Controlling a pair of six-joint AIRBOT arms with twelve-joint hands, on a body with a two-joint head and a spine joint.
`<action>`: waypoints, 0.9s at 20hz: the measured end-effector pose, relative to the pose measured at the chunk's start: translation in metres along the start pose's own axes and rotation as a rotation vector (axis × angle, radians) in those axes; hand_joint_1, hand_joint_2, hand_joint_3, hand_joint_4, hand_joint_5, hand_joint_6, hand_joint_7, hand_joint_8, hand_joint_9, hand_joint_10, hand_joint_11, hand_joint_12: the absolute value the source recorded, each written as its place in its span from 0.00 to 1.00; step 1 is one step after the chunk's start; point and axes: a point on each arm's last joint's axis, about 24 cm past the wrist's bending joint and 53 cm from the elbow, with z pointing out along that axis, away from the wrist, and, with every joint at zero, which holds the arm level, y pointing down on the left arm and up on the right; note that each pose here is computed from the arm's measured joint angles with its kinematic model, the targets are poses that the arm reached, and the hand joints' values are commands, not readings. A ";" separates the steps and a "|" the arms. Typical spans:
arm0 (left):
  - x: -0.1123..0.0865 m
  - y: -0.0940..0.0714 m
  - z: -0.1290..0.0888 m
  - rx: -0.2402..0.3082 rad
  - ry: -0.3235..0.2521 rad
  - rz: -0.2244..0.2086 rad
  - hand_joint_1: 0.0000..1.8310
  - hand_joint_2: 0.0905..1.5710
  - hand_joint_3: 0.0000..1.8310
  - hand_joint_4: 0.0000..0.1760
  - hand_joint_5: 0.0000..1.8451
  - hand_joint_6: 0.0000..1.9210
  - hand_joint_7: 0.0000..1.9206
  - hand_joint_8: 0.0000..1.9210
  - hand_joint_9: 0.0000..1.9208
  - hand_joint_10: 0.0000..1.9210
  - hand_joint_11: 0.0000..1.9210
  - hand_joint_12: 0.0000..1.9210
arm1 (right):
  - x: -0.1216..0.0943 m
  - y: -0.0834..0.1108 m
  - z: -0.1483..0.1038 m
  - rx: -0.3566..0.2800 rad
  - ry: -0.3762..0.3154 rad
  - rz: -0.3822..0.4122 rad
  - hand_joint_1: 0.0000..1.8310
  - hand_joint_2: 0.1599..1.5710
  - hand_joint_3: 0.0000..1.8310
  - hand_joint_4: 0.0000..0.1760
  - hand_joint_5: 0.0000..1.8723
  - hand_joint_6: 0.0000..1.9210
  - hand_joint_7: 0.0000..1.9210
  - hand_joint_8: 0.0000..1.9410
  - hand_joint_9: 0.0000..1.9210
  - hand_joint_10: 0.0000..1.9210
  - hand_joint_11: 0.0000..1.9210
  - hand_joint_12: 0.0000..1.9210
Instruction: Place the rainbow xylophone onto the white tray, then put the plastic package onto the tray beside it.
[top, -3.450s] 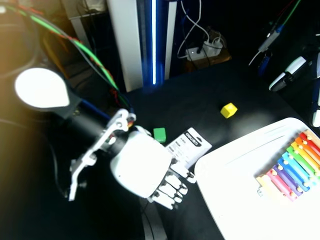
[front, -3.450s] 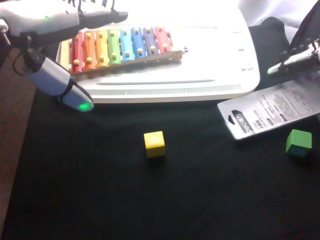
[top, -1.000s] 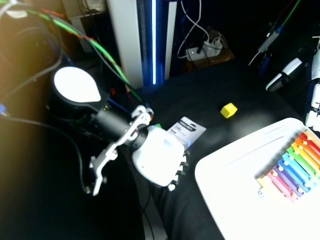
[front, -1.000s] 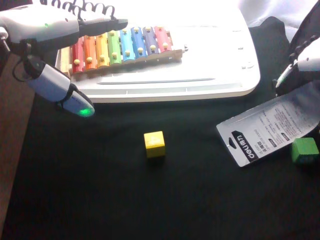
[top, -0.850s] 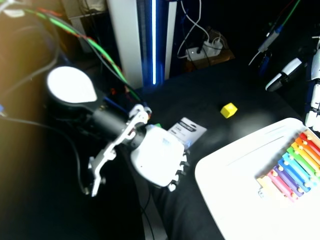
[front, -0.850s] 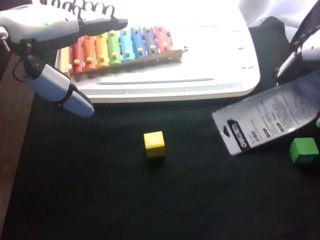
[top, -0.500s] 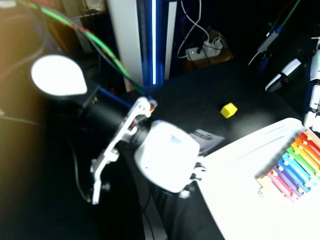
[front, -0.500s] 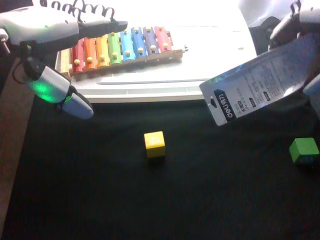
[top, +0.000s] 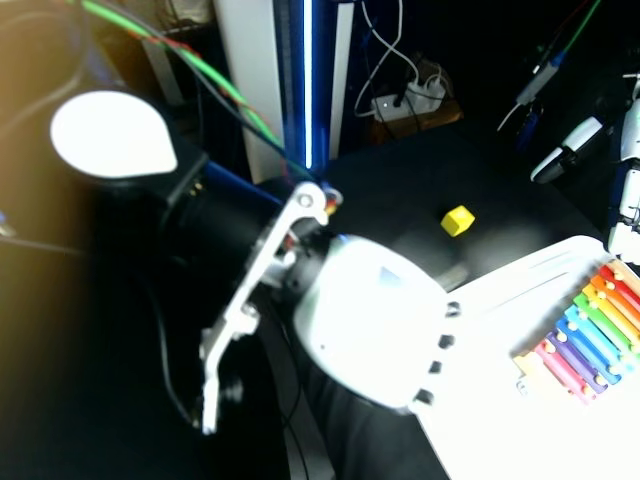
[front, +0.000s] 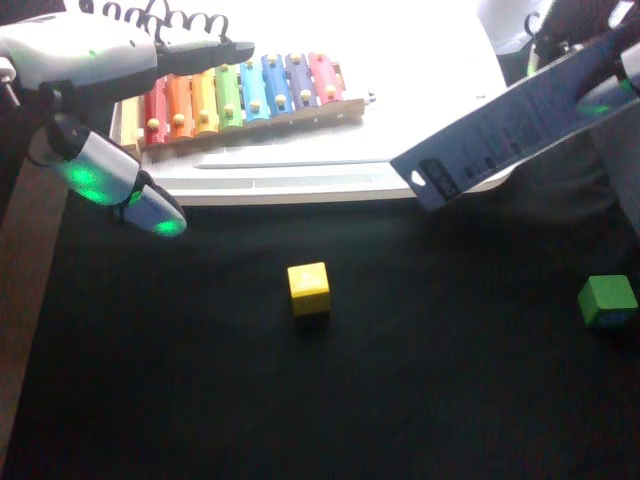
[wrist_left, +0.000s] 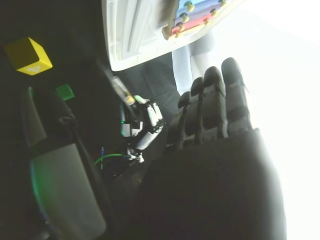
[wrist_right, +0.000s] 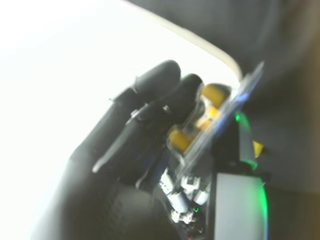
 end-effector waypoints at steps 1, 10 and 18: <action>0.000 0.000 0.000 0.001 -0.001 0.000 0.48 0.44 0.00 0.00 0.00 0.00 0.06 0.00 0.09 0.00 0.00 0.21 | -0.001 0.000 0.003 0.000 -0.003 0.003 0.77 0.60 0.00 0.00 0.56 0.30 0.67 0.26 0.65 0.39 0.41 0.43; 0.000 -0.001 0.000 0.002 -0.001 0.000 0.50 0.44 0.00 0.00 0.00 0.00 0.06 0.00 0.09 0.00 0.00 0.25 | -0.007 0.004 0.036 -0.016 -0.040 0.084 0.76 0.63 0.00 0.00 0.52 0.38 0.60 0.33 0.61 0.48 0.55 0.55; -0.001 -0.001 0.000 0.006 -0.003 -0.001 0.50 0.44 0.00 0.00 0.00 0.00 0.05 0.00 0.08 0.00 0.00 0.19 | 0.003 0.010 0.070 -0.030 -0.048 0.171 0.76 0.64 0.00 0.00 0.53 0.37 0.58 0.38 0.59 0.52 0.47 0.55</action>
